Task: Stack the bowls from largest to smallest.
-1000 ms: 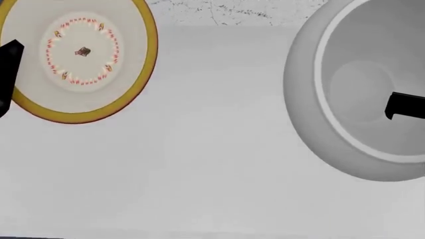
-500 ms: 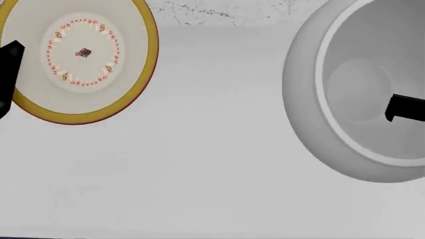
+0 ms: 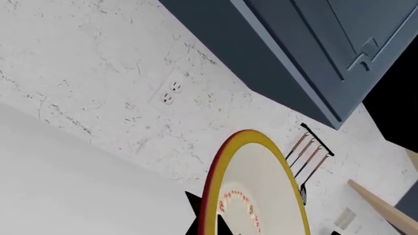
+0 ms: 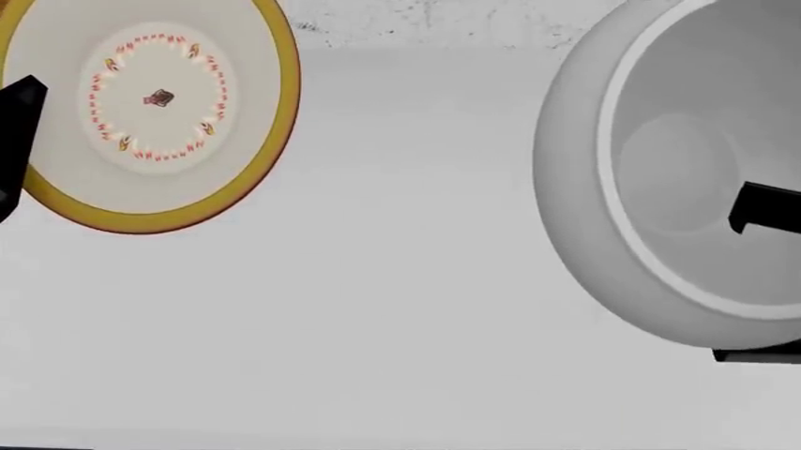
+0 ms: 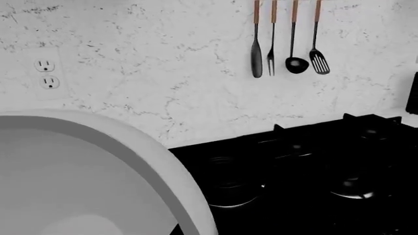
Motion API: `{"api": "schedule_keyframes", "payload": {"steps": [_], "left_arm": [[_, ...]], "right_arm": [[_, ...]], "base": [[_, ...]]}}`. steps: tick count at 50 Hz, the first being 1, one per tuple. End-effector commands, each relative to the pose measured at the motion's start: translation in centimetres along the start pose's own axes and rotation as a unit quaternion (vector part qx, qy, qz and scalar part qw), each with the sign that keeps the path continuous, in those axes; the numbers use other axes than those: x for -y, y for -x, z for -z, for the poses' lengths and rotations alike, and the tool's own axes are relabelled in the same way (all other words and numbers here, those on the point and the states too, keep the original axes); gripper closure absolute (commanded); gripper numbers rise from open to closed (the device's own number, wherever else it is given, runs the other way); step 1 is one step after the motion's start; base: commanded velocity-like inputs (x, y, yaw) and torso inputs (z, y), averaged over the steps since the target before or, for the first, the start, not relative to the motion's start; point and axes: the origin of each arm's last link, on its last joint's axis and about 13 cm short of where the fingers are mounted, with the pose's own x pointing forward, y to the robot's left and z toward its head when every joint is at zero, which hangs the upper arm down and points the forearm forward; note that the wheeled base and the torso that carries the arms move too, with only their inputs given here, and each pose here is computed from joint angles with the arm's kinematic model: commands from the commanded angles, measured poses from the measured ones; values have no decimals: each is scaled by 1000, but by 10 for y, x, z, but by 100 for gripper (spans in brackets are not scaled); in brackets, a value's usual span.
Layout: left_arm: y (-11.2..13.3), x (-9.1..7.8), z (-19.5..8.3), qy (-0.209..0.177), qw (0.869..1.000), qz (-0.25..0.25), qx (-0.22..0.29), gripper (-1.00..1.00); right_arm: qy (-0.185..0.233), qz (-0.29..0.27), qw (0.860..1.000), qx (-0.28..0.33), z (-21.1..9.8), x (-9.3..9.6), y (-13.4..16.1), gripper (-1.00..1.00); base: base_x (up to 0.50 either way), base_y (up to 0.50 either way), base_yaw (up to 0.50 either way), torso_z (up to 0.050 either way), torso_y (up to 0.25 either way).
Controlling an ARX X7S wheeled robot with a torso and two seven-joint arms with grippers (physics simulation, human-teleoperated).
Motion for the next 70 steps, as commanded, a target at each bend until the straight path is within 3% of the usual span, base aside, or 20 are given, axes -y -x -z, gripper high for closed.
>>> {"api": "schedule_keyframes", "payload": {"steps": [1,70], "left_arm": [[1,2,-3,7,1000,8,7,100],[2,3,-3,12,1000,11,8,100]], "right_arm": [[-1,4,1000,7,-2,1,3,100],[-3,6,1000,8,-3,4,9,100]], "base": [[1,-500,0,0,0],[1,-500,0,0,1]]}}
